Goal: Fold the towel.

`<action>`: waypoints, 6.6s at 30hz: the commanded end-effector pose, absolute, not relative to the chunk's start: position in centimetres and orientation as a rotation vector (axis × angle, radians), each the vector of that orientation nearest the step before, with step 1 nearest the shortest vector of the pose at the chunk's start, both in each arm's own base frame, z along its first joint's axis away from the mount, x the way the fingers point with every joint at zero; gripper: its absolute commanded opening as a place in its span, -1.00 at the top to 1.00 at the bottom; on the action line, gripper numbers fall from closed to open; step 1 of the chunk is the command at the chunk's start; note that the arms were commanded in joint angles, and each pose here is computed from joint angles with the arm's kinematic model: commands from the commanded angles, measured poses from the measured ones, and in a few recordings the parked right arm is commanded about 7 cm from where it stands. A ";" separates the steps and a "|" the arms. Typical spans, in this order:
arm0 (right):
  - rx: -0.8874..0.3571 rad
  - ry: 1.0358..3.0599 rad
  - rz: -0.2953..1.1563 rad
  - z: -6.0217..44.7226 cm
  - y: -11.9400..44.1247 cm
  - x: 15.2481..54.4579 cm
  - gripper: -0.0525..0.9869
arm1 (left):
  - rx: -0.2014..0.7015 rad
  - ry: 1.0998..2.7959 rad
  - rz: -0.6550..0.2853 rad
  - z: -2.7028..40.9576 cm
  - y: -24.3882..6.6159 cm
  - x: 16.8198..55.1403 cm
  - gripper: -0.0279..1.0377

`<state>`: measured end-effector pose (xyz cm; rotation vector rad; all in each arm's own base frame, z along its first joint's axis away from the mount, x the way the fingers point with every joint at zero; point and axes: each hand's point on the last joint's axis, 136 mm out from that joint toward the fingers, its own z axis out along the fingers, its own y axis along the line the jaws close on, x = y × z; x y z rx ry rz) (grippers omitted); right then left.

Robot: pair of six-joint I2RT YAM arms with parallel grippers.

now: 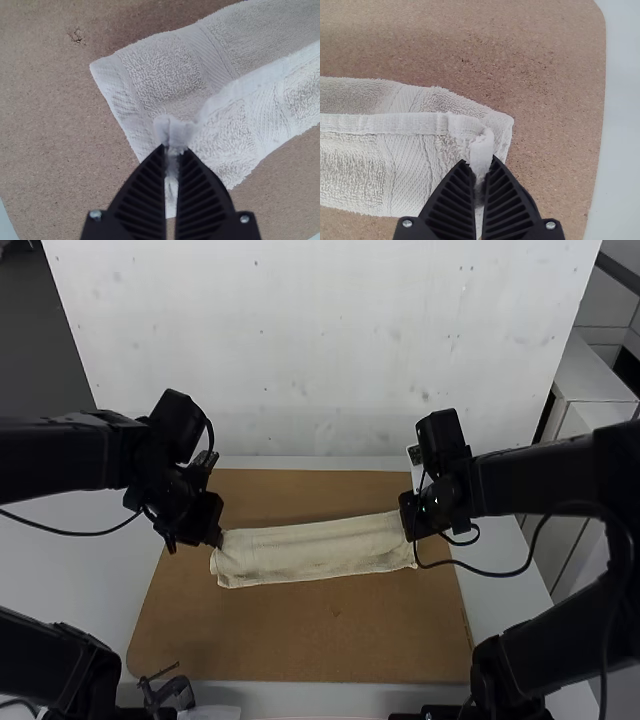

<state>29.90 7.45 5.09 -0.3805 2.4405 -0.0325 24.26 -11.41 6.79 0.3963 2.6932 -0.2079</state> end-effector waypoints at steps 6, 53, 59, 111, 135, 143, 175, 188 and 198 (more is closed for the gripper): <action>-0.310 2.480 -0.144 3.6 5.3 32.1 0.87 | 0.336 2.741 -0.065 5.4 -9.8 28.4 0.90; -0.235 2.442 -0.122 2.9 5.6 34.7 -0.94 | 0.299 3.058 -0.177 2.6 -13.5 23.0 -0.59; -0.237 2.460 -0.125 2.2 5.5 34.4 -0.94 | 0.334 2.977 -0.228 3.4 -15.2 24.5 -0.59; -0.234 2.432 -0.113 3.1 5.7 34.5 -0.94 | 0.129 2.798 0.018 3.5 -7.6 30.7 0.88; -0.083 2.765 -0.057 -4.0 6.1 32.7 0.33 | 0.028 2.618 -0.037 9.6 -4.3 31.8 -0.61; -0.037 2.773 -0.051 -3.2 5.6 32.9 0.86 | 0.007 2.624 -0.036 9.3 -3.1 31.2 -0.61; 0.040 2.671 -0.114 3.8 -2.4 35.7 0.86 | -0.044 2.609 -0.025 8.8 -1.3 29.8 -0.61; -0.282 2.618 -0.044 6.6 16.3 35.3 0.86 | -0.100 2.589 -0.030 9.1 0.2 29.5 -0.61; -0.367 2.632 -0.048 5.5 22.3 35.0 0.86 | -0.104 2.593 -0.027 8.6 1.5 29.4 -0.61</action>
